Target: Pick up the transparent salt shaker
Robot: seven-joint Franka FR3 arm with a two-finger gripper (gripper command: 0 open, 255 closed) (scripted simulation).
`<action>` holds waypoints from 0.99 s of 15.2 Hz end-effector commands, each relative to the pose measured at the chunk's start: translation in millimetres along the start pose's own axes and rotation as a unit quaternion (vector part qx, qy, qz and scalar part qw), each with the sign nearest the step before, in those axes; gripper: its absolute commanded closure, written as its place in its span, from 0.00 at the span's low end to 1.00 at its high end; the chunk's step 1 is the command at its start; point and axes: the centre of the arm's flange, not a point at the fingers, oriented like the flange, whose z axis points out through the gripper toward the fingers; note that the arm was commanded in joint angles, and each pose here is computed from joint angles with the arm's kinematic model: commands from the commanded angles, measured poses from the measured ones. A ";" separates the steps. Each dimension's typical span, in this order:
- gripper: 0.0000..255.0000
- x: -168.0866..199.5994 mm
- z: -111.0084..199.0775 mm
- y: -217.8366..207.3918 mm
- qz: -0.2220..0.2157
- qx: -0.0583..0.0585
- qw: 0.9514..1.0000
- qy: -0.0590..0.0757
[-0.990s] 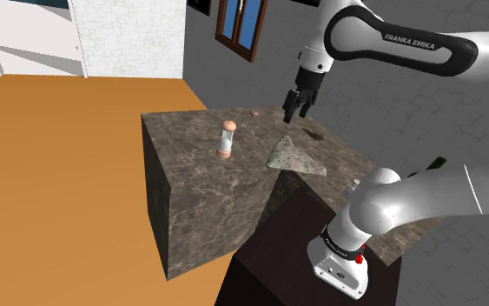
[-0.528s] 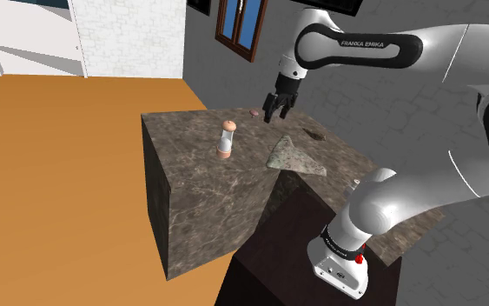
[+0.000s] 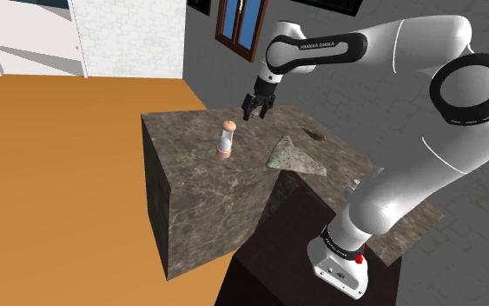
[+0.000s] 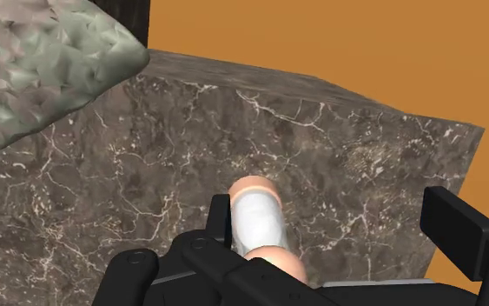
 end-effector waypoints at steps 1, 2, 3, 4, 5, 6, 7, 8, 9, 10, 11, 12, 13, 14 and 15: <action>0.00 22.1 15.5 6.7 0.003 0.004 1.000 0.005; 0.00 33.0 21.8 8.5 0.005 0.007 1.000 0.007; 0.00 43.9 28.0 10.3 0.006 0.009 1.000 0.010; 0.00 54.8 34.1 12.2 0.008 0.011 1.000 0.012; 0.00 65.8 40.3 14.0 0.009 0.014 1.000 0.014; 0.00 76.8 46.3 15.9 0.011 0.016 1.000 0.016; 0.00 87.8 52.4 17.7 0.012 0.019 1.000 0.019; 0.00 98.8 58.4 19.6 0.014 0.021 0.999 0.021; 0.00 109.8 64.3 21.4 0.016 0.023 0.999 0.023; 0.00 120.9 70.3 23.3 0.017 0.026 0.999 0.025; 0.00 132.0 76.1 25.2 0.019 0.028 0.999 0.028; 0.00 142.1 81.5 26.9 0.020 0.030 0.999 0.030; 0.00 141.9 86.7 27.3 0.020 0.030 0.999 0.030; 0.00 141.8 92.0 27.7 0.020 0.030 0.999 0.030; 0.00 141.6 97.3 28.0 0.020 0.030 0.999 0.030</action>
